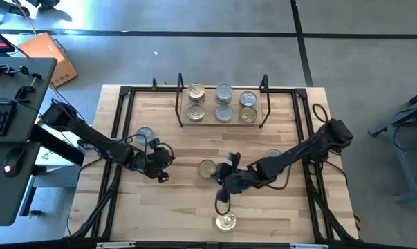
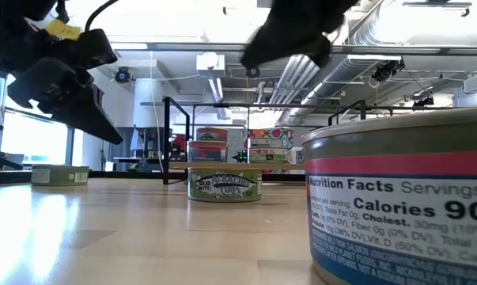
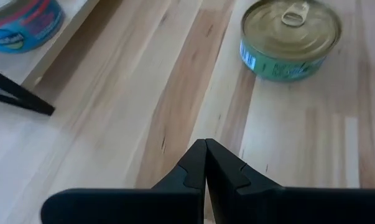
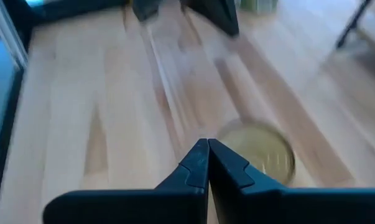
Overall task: Stack canned seafood by type on shelf
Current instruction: Stack the green tuna can on top of the green tuna can on the shelf
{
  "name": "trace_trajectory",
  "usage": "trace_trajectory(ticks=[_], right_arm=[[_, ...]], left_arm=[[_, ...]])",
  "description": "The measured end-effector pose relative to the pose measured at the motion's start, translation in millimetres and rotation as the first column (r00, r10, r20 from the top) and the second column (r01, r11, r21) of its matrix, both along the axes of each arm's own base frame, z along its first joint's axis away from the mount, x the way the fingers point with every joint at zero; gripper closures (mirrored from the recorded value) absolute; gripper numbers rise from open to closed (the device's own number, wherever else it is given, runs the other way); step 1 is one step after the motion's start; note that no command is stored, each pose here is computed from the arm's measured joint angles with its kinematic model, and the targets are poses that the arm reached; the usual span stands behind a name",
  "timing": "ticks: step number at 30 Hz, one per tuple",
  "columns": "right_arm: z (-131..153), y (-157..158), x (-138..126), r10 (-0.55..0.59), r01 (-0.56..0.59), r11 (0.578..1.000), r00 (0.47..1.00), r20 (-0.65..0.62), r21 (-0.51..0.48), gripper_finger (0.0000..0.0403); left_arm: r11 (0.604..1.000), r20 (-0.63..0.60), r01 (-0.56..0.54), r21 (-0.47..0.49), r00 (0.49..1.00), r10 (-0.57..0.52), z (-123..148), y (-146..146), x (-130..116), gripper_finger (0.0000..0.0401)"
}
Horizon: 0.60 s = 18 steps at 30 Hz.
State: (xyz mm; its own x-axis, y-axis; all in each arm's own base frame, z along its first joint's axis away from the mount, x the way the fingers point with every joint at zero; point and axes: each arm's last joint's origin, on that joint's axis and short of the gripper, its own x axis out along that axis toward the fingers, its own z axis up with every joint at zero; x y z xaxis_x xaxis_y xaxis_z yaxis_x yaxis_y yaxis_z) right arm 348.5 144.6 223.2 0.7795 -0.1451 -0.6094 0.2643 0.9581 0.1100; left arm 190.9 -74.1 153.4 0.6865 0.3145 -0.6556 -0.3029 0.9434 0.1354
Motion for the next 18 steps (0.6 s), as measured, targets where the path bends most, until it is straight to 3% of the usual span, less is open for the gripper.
trace_trajectory(ticks=[5, 10, 18], right_arm=[[-5, 12, -19, -0.044, 0.049, 0.998, 0.993, -0.106, 0.049, 0.0373], [-14, 14, -43, -0.149, 0.166, 0.985, 0.948, -0.282, 0.038, 0.0279], [-17, 5, -84, -0.346, 0.310, 0.938, 0.815, -0.465, -0.155, 0.0120]], left_arm=[[1.000, -0.003, 0.019, 0.000, 1.000, -0.019, -2, -2, 3, 0.0401], [0.999, -0.007, 0.032, 0.004, 0.999, -0.032, -4, -2, 4, 0.0401], [0.999, 0.008, 0.046, 0.006, 0.999, -0.046, -4, -4, 7, 0.0401]])
